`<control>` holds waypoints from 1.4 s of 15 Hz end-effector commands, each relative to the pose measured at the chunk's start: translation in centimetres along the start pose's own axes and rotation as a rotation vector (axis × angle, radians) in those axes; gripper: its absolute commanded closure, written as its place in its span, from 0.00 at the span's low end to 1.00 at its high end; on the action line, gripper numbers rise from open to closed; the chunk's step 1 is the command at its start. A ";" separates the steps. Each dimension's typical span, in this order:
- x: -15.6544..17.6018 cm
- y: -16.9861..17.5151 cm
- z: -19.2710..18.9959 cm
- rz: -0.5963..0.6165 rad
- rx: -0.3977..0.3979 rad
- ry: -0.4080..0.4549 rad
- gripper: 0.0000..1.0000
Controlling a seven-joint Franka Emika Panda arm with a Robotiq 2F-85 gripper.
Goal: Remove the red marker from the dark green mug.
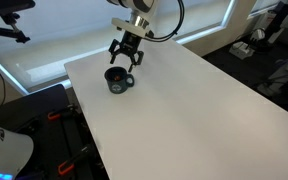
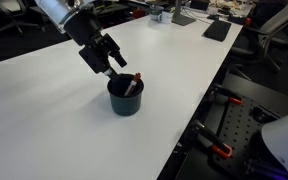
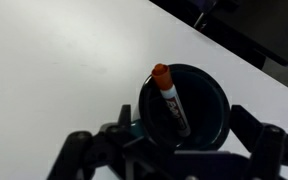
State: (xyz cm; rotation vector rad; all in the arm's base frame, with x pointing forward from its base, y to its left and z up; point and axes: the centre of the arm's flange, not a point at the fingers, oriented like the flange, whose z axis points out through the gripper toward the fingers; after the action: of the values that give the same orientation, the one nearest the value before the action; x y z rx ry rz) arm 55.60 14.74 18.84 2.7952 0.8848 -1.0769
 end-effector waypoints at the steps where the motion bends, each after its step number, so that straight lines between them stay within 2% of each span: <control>1: -2.6 -2.9 -3.0 0.061 -0.038 0.014 0.00; 5: -3.8 -4.5 -4.4 0.129 -0.005 -0.021 0.00; 10: -4.6 -4.4 -1.2 0.180 0.098 -0.131 0.00; 11: -4.8 -4.4 -0.3 0.182 0.106 -0.136 0.00; 12: -3.8 -4.1 -1.6 0.146 0.077 -0.114 0.00; 21: -3.0 -3.1 -0.6 0.111 0.101 -0.114 0.00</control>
State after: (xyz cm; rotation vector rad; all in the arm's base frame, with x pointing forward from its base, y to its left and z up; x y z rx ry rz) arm 52.06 16.41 22.35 2.7696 0.6436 -1.2787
